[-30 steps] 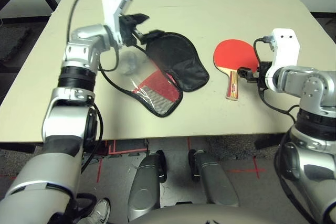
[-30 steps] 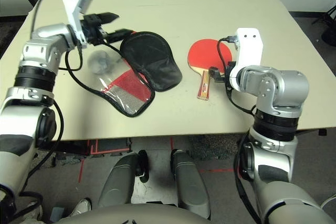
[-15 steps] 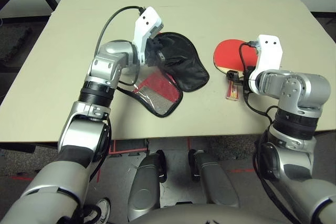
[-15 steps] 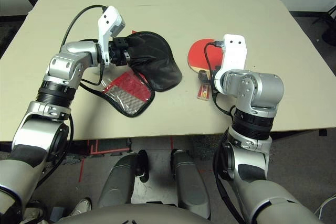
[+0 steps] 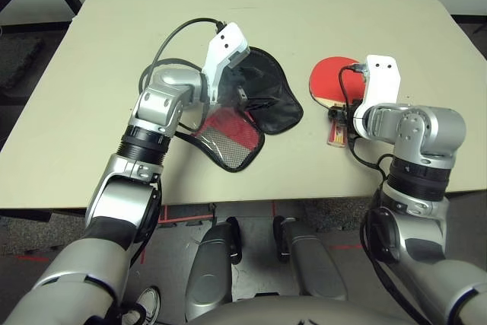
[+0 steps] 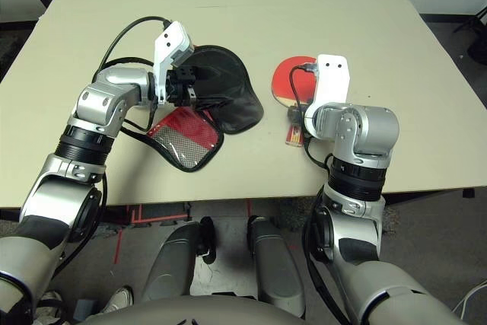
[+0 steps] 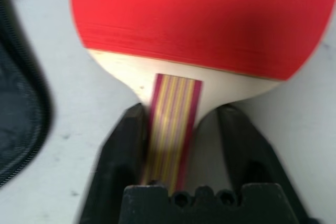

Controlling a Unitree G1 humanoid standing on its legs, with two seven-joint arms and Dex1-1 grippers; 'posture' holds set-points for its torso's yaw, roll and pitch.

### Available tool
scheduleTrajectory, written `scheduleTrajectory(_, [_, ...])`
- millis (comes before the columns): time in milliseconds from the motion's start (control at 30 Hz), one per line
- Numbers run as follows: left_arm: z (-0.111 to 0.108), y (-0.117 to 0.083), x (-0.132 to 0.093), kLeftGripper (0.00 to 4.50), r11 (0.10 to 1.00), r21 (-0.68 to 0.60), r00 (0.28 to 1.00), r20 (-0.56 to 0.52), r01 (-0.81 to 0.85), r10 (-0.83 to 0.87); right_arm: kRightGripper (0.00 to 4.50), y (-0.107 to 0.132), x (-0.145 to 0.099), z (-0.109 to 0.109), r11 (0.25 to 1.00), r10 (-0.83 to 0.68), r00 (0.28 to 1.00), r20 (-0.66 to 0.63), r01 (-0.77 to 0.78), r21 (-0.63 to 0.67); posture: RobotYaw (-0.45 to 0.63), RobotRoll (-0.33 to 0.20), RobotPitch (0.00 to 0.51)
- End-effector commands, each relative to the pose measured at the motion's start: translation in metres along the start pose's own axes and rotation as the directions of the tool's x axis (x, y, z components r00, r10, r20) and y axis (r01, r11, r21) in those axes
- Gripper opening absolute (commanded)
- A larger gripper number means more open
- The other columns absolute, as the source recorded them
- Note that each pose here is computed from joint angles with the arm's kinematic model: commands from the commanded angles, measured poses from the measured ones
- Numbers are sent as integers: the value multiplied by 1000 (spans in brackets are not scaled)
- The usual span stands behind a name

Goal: Store the ping-pong paddle in its case and zip it.

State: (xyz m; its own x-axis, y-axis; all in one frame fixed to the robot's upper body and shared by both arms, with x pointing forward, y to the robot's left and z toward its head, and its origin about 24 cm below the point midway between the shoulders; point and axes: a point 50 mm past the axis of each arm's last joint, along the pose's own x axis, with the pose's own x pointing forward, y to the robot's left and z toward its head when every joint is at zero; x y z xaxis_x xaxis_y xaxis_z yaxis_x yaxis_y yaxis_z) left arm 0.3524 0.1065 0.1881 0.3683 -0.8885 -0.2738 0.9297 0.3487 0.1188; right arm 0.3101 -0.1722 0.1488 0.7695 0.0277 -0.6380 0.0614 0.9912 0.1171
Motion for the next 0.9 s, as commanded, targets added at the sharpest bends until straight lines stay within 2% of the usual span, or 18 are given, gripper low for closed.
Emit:
scheduleTrajectory(33, [-3, -2, 0, 4500, 1000, -2, 1000, -13, 11, -11, 1850, -4, 5, -9, 999, -31, 998, -58, 31, 15, 5, 0, 226])
scheduleTrajectory(233, [0, -2, 0, 4500, 1000, 3, 1000, -4, 10, -10, 1849, -8, -3, 11, 997, -69, 998, 3, 69, 17, 5, 0, 225])
scheduleTrajectory(367, [9, -2, 0, 4500, 1000, 18, 1000, 21, 5, -5, 1849, 6, -16, 41, 997, 0, 995, 104, 8, -73, -2, 0, 220])
scheduleTrajectory(467, [17, -1, -4, 4500, 1000, 25, 999, 47, -18, 17, 1849, 22, -22, 51, 988, 80, 990, 120, -62, -143, -11, 0, 218])
scheduleTrajectory(633, [26, 0, -17, 4500, 997, 43, 997, 50, -60, 58, 1849, 45, -25, 52, 960, 189, 977, 102, -162, -227, -15, 0, 217])
scheduleTrajectory(900, [34, -6, -53, 4500, 989, 92, 992, -22, -119, 121, 1849, 82, -24, 42, 891, 329, 944, 17, -304, -337, 34, 0, 219])
